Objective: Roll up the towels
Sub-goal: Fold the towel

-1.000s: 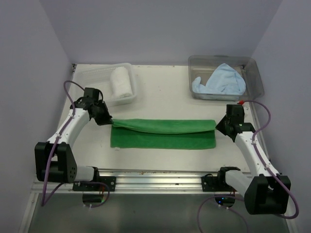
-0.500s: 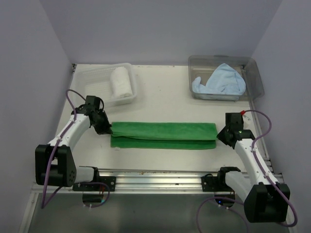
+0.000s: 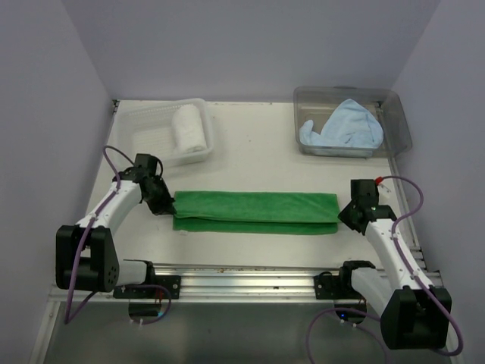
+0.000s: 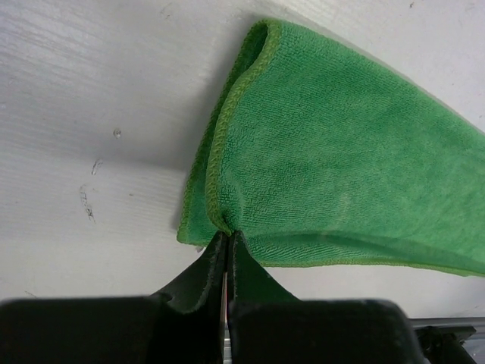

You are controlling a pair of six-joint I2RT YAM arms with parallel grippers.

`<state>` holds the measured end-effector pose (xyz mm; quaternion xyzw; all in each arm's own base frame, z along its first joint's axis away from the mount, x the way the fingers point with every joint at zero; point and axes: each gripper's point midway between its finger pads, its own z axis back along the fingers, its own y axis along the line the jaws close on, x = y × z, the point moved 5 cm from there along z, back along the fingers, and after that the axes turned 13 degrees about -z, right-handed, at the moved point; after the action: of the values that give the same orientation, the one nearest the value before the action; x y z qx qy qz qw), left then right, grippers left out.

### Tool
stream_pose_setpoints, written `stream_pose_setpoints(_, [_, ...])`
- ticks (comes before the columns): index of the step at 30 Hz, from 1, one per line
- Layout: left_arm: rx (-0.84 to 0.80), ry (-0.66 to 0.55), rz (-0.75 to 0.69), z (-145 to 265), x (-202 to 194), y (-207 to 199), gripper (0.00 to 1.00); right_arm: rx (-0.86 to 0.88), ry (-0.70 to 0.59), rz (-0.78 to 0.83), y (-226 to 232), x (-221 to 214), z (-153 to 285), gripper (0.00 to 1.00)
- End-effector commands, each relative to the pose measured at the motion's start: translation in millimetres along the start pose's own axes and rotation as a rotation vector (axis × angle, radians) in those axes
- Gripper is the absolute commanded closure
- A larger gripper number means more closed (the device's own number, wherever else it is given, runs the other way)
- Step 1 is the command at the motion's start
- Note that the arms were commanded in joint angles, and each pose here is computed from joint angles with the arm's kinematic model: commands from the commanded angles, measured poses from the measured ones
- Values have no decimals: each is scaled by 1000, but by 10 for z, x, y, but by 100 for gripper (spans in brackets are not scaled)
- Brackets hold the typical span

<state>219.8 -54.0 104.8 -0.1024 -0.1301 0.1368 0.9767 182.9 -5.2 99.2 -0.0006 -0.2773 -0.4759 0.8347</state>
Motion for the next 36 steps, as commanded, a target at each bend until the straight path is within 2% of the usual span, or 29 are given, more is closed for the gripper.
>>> stream_pose_setpoints(1, [45,-4,41,-7,-15,65,100,-3,-20,-22,-23,13,11,100])
stream_pose_setpoints(8, [53,-56,81,91,76,68,100,22,2,-13,-31,-39,14,100])
stream_pose_setpoints(16, [62,-135,62,359,284,10,100,80,-48,0,72,115,187,100])
stream_pose_setpoints(24, [85,-79,82,183,87,110,100,74,24,-9,-1,-50,138,100])
stream_pose_setpoints(33, [101,-31,99,88,-83,186,100,55,23,-9,-33,-54,135,100])
stream_pose_setpoints(35, [101,-23,91,94,-104,191,89,64,37,-2,-19,-68,133,98])
stream_pose_setpoints(36, [103,-22,88,111,-113,194,81,67,43,1,-14,-78,134,91])
